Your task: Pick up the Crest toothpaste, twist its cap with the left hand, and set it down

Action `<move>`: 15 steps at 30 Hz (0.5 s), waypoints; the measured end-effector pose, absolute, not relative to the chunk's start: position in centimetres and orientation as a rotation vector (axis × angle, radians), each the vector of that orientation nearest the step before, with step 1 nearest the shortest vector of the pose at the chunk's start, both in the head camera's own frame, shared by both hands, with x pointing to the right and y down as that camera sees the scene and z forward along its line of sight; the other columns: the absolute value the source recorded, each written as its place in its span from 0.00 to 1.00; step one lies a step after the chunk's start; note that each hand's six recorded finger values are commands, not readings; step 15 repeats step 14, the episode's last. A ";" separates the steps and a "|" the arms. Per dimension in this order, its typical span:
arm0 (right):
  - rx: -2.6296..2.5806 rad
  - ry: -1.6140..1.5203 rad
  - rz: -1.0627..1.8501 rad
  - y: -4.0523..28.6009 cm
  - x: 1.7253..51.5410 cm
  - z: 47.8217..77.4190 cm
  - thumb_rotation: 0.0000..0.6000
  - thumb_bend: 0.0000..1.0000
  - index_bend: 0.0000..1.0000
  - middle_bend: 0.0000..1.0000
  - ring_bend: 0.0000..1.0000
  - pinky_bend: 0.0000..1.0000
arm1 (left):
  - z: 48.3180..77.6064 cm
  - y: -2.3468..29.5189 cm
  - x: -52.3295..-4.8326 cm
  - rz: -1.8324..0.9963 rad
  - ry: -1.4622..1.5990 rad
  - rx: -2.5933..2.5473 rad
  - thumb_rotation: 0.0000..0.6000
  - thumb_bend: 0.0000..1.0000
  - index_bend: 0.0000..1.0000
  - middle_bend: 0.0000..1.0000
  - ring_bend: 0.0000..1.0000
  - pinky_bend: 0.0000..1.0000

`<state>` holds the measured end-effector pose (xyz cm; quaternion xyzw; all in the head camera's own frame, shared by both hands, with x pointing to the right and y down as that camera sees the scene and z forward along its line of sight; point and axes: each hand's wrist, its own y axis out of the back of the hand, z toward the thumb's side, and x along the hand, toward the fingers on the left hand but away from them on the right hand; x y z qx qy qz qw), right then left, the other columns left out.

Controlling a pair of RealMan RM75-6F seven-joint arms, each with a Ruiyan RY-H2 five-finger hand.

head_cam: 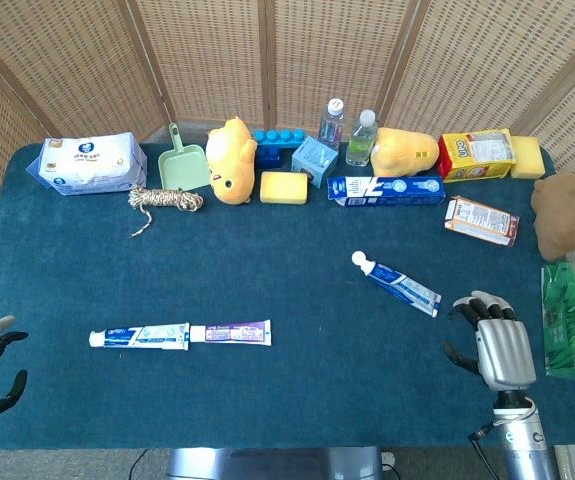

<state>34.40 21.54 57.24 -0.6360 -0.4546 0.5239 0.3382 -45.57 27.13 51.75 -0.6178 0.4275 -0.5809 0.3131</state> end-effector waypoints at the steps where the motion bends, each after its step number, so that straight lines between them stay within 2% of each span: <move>1: -1.661 -1.190 1.364 21.6 34.5 57.2 1.00 0.22 0.45 0.39 0.22 0.22 | 51.7 27.1 -45.4 -1.526 1.129 -1.631 1.00 0.38 0.26 0.18 0.15 0.14; 15: -1.697 -1.253 1.344 22.7 35.6 57.5 1.00 0.20 0.45 0.39 0.22 0.22 | 50.6 27.2 -44.4 -1.483 1.170 -1.649 1.00 0.38 0.26 0.18 0.15 0.14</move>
